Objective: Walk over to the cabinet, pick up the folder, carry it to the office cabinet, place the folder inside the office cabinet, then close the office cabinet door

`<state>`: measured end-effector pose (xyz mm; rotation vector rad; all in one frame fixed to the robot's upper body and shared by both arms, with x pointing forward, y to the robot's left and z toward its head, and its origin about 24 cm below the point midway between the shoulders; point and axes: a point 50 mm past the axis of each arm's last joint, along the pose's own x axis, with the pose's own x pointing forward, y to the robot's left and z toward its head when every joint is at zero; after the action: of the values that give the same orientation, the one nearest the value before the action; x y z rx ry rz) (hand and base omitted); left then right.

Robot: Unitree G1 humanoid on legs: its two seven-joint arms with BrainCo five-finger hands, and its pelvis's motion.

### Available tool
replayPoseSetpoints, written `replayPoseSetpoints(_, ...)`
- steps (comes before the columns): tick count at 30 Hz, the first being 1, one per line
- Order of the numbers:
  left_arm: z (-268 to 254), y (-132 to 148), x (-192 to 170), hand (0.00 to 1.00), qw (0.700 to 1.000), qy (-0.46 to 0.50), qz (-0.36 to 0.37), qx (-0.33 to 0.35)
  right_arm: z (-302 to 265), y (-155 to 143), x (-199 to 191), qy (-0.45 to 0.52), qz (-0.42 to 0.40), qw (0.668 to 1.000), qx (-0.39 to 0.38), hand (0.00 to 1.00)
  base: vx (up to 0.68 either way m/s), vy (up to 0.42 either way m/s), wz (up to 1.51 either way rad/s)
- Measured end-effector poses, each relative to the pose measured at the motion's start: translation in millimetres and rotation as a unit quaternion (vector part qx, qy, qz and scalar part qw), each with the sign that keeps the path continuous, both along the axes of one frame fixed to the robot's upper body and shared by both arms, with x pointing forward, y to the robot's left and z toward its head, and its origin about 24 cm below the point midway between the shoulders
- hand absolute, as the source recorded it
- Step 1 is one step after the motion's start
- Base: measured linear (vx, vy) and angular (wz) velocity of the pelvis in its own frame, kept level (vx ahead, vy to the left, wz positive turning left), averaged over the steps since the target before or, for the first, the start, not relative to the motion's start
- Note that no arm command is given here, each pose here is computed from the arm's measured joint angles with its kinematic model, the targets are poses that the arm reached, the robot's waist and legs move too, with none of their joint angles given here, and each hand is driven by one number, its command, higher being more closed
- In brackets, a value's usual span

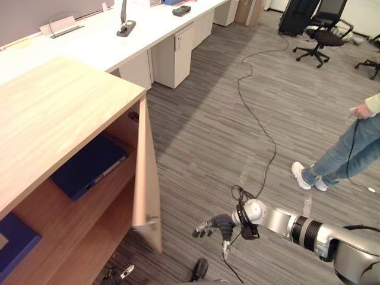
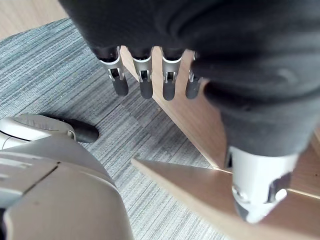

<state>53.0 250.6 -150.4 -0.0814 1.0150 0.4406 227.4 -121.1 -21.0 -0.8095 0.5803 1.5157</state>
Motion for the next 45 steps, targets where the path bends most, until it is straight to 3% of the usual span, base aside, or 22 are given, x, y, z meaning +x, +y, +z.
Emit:
replayPoseSetpoints(9,3.6,13.9,-3.8,0.0,0.999,-0.008,0.041,0.01,-13.7,8.8,-18.1,0.013,0.029,0.999,-0.006,0.0,-0.01,0.043,0.03)
replayPoseSetpoints(11,3.2,12.1,-3.2,0.0,0.999,-0.009,0.042,0.007,-28.7,12.3,-13.9,0.011,-0.003,1.0,-0.016,0.0,0.04,0.02,0.16)
replayPoseSetpoints(14,0.4,-3.5,5.6,0.0,0.999,-0.022,0.041,-0.013,-51.5,0.0,12.7,-0.03,-0.135,0.989,-0.048,0.0,0.03,0.071,0.67)
replayPoseSetpoints(15,-3.8,-22.2,9.1,0.0,0.998,-0.023,0.037,-0.035,-62.7,-26.7,21.8,-0.052,-0.263,0.961,-0.065,0.0,-0.01,0.21,1.18)
replayPoseSetpoints(17,-7.4,-38.7,8.5,0.0,0.998,-0.019,0.039,-0.052,-76.1,-64.3,13.7,-0.056,-0.409,0.908,-0.078,0.0,0.01,0.238,1.52)
replayPoseSetpoints(19,-10.9,-45.6,1.9,0.0,0.998,-0.001,0.042,-0.056,-96.9,-109.8,-23.9,-0.025,-0.634,0.77,-0.069,0.0,0.04,0.23,2.02)
replayPoseSetpoints(20,-11.9,-46.3,-2.8,0.0,0.998,0.01,0.04,-0.052,-108.3,-124.8,-51.8,-0.001,-0.743,0.667,-0.06,0.0,0.05,0.127,1.77)
replayPoseSetpoints(21,-11.5,-44.4,-3.0,0.0,0.998,0.011,0.041,-0.047,-115.1,-126.5,-67.1,0.015,-0.787,0.614,-0.057,0.0,0.09,0.125,2.0)
replayPoseSetpoints(22,-10.6,-39.1,-1.3,0.0,0.998,0.012,0.042,-0.038,-127.9,-120.5,-96.7,0.056,-0.848,0.525,-0.052,0.0,0.16,-0.033,2.13)
replayPoseSetpoints(23,-9.0,-33.5,3.2,0.0,0.999,0.009,0.041,-0.032,-141.0,-99.5,-125.4,0.106,-0.871,0.477,-0.058,0.0,0.17,-0.116,1.9)
replayPoseSetpoints(25,-9.1,-32.7,1.7,0.0,0.998,0.012,0.051,-0.034,-143.2,-88.9,-133.4,0.111,-0.881,0.457,-0.047,0.0,0.13,-0.263,0.97)
replayPoseSetpoints(32,-6.0,-38.0,8.3,0.0,0.991,-0.02,0.128,-0.041,-143.1,-68.2,-130.0,0.101,-0.845,0.522,-0.05,0.0,0.04,-0.234,0.43)
replayPoseSetpoints(36,-2.5,-34.2,22.0,0.0,0.996,-0.027,0.078,-0.022,-143.7,-66.2,-128.7,0.108,-0.852,0.511,-0.042,0.0,0.08,-0.12,1.04)
replayPoseSetpoints(40,-1.5,-29.7,23.9,0.0,0.999,-0.018,0.037,-0.008,-141.1,-57.4,-109.5,0.113,-0.844,0.524,-0.023,0.0,0.04,0.026,0.85)
replayPoseSetpoints(45,-2.1,-23.4,19.0,0.0,1.0,-0.002,0.022,-0.003,-137.8,-53.4,-96.3,0.117,-0.85,0.513,-0.002,0.0,0.0,0.042,0.72)
